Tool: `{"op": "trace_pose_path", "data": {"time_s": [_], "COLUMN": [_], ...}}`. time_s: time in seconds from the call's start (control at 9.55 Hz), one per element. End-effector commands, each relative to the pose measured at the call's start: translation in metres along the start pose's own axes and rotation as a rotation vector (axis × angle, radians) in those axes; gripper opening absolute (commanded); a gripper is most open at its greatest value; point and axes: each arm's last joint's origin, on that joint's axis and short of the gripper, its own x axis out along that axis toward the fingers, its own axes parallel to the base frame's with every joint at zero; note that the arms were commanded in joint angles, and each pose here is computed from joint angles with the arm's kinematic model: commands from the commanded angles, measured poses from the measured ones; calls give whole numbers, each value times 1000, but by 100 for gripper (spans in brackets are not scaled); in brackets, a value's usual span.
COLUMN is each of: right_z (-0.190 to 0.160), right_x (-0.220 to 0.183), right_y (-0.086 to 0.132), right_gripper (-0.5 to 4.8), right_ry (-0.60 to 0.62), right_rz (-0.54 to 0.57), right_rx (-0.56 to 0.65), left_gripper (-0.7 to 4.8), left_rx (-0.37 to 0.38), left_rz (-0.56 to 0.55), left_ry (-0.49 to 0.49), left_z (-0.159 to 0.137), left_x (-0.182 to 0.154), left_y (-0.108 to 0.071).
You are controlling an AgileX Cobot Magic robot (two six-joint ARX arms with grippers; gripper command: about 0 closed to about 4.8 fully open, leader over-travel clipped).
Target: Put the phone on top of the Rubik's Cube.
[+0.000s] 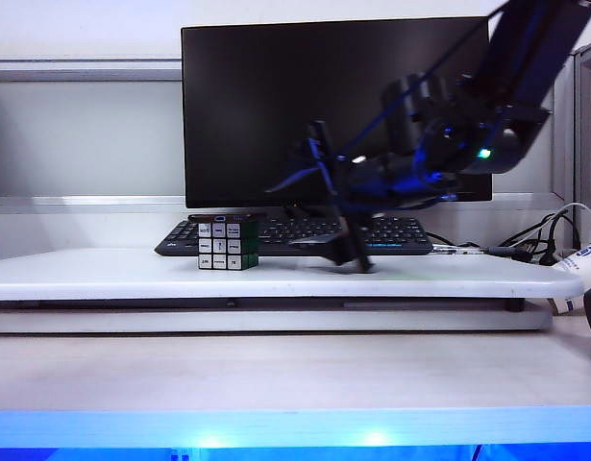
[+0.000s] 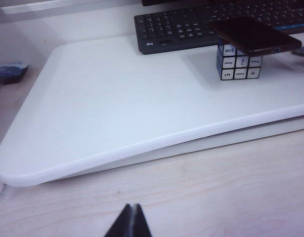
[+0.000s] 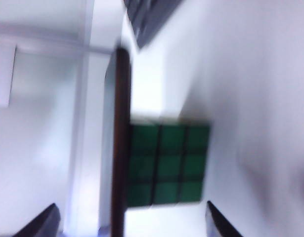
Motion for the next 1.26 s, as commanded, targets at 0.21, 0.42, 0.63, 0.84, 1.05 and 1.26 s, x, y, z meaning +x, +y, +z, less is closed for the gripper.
{"op": "trace_pose_path", "data": {"time_s": [0.21, 0.42, 0.63, 0.84, 1.05, 1.26], "right_z": [3, 1, -1, -9, -22, -35], "right_x": [-19, -34, -49, -69, -86, -100], "right_y": [17, 32, 48, 72, 79, 68], "right_gripper": [334, 333, 330, 281, 268, 236], "right_ry": [27, 32, 12, 2, 9, 24], "right_rz": [-124, -228, -319, -457, -537, -579], "right_rx": [-250, -393, -518, -736, -852, -876], "left_gripper": [-6, -6, -6, -6, -6, -6], "left_rx": [5, 5, 5, 5, 6, 6], "left_rz": [-2, -3, -3, -51, -92, -118], "left_ry": [-13, -13, -13, -18, -22, -24], "left_z": [1, 1, 1, 1, 1, 1], "left_x": [0, 0, 0, 0, 0, 0], "left_y": [0, 0, 0, -1, -3, -3]}}
